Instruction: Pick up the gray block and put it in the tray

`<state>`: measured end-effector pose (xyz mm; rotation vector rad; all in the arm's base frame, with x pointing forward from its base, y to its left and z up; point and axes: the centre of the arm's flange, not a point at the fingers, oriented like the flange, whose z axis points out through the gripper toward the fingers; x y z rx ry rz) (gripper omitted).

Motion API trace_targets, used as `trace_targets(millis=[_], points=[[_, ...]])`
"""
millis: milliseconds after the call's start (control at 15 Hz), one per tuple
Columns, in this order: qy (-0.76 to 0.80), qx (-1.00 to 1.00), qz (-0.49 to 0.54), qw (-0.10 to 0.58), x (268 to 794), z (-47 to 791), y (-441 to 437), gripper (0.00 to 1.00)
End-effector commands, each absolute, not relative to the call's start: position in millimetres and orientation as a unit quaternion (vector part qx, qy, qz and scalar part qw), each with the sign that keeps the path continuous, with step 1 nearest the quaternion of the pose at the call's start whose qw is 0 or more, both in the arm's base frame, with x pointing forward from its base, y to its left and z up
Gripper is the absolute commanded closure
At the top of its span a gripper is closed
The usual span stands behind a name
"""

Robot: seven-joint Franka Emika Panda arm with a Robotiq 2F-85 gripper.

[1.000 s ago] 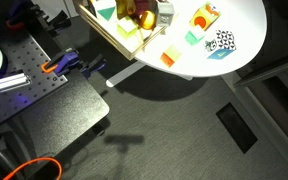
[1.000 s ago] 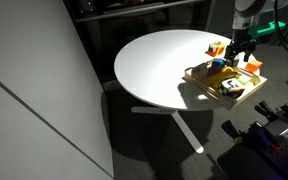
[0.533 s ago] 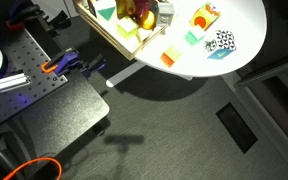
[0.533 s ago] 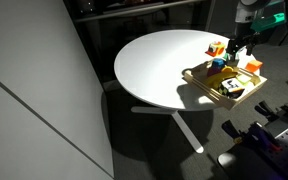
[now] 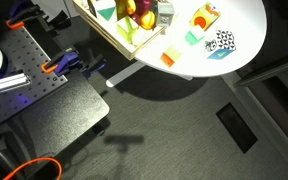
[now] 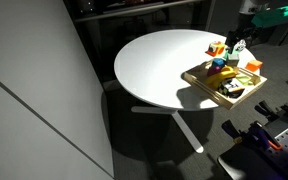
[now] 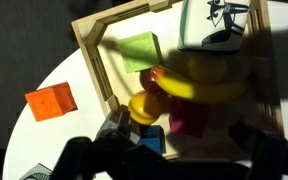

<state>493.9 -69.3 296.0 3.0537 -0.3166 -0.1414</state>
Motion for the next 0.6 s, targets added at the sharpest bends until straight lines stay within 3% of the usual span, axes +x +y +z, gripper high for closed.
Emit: trace_targets(millis=[0,533], points=[[-0.104,0.993,-0.043,0.034,492.8,297.2,-68.9,0.00],[-0.104,0.993,-0.046,0.034,491.7,293.8,-68.8,0.00]])
